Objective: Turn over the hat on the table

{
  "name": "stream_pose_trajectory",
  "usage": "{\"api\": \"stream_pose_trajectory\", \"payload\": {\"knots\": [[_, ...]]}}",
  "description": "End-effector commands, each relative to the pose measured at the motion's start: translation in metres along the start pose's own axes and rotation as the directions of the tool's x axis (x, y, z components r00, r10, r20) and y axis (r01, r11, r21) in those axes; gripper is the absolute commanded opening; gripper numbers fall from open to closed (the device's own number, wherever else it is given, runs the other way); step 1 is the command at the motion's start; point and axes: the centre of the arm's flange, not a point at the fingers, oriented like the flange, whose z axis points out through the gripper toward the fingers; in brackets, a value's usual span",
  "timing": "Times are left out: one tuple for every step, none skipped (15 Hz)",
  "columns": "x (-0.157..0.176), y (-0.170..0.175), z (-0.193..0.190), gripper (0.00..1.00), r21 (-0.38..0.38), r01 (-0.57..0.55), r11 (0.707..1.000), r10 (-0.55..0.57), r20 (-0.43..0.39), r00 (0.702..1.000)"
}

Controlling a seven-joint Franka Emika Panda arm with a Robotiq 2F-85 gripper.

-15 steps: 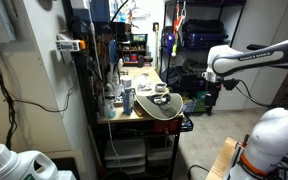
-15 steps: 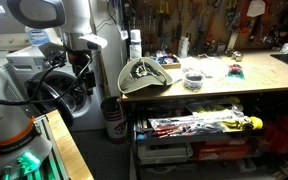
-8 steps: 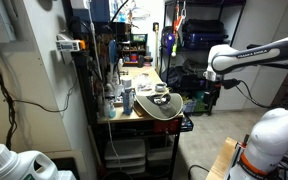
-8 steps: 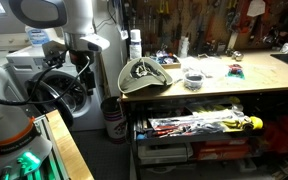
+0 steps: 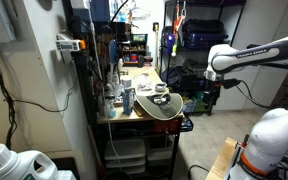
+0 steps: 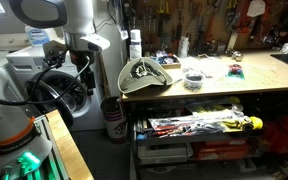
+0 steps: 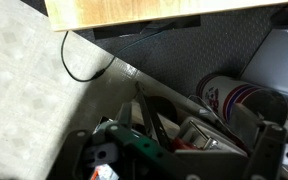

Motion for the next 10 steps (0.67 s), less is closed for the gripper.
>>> {"api": "stream_pose_trajectory", "payload": {"knots": [[0.024, 0.025, -0.006, 1.00, 0.062, -0.127, 0.990, 0.128, -0.005, 0.992], [0.030, 0.031, -0.009, 1.00, 0.087, -0.152, 0.985, 0.153, -0.006, 0.988], [0.036, 0.037, -0.011, 1.00, 0.122, -0.163, 0.979, 0.166, -0.016, 0.986], [0.046, 0.045, -0.011, 1.00, 0.159, -0.172, 0.972, 0.179, -0.031, 0.983], [0.054, 0.050, -0.012, 1.00, 0.195, -0.177, 0.965, 0.190, -0.048, 0.981], [0.063, 0.056, -0.011, 1.00, 0.229, -0.181, 0.956, 0.202, -0.071, 0.977], [0.071, 0.061, -0.009, 1.00, 0.267, -0.181, 0.946, 0.215, -0.103, 0.971], [0.079, 0.067, -0.009, 1.00, 0.300, -0.182, 0.936, 0.225, -0.113, 0.968], [0.088, 0.075, -0.005, 1.00, 0.334, -0.196, 0.922, 0.245, -0.111, 0.963], [0.096, 0.081, -0.002, 1.00, 0.359, -0.200, 0.911, 0.256, -0.115, 0.960]]}}
